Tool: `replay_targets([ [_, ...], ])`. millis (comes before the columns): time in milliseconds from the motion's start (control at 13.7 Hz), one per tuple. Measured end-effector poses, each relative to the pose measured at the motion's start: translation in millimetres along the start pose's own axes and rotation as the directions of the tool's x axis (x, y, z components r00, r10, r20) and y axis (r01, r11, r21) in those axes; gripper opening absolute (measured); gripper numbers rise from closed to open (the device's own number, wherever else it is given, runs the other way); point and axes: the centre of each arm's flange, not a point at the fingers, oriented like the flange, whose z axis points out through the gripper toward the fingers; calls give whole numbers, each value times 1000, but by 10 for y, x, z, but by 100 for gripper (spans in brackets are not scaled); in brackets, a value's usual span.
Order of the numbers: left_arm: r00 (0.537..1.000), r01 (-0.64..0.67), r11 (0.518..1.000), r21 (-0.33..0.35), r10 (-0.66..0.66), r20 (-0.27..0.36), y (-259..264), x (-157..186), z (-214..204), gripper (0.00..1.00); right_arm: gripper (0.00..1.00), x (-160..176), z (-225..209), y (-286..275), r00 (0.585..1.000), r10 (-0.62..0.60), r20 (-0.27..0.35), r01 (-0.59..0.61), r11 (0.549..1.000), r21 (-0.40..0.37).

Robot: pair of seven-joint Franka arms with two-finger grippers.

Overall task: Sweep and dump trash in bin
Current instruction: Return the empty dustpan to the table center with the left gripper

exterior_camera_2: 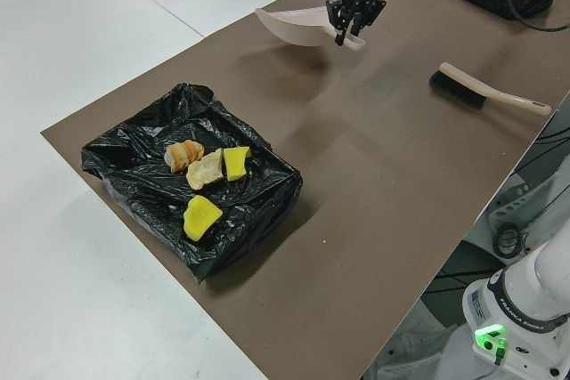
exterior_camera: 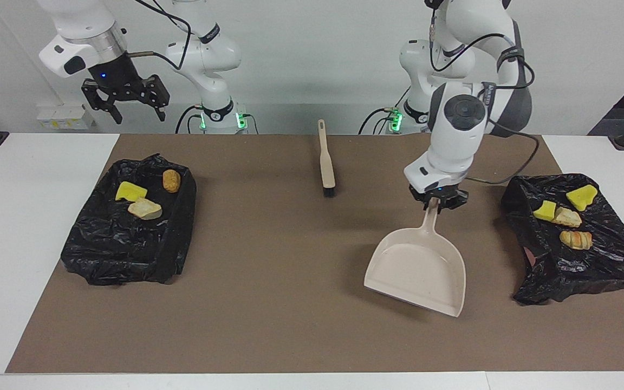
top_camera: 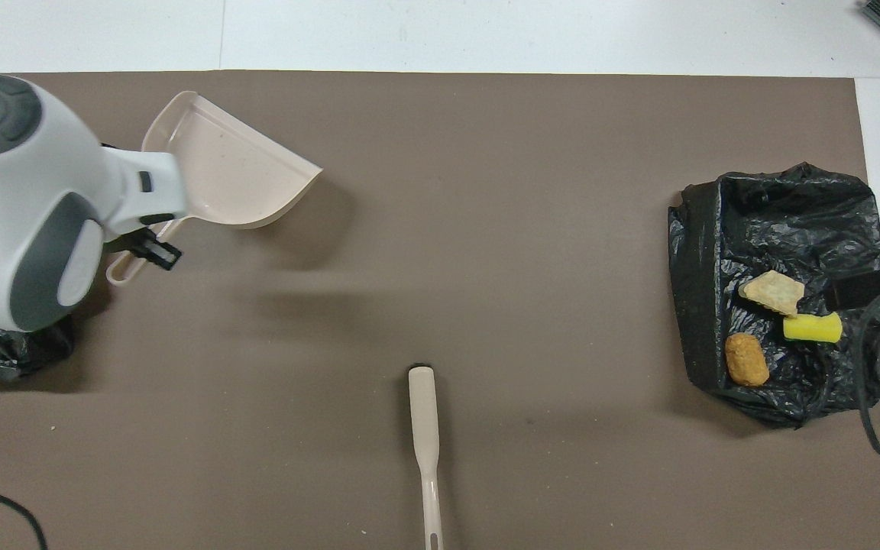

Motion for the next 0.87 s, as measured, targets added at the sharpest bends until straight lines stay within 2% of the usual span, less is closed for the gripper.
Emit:
replay_targets([
  [218,992,128,991,-26,-128,-8,607,178,94,32,100,17,20,7,1000,-3,-9,3,1000,-5],
  [437,971,230,969,-88,-234,-39,1091,358,141,32,100,4,39,10,1000,-3,-7,3,1000,-6],
  [874,954,288,952,-105,-295,-56,1671,562,446,32,100,-15,42,12,1000,-3,-6,3,1000,-6],
])
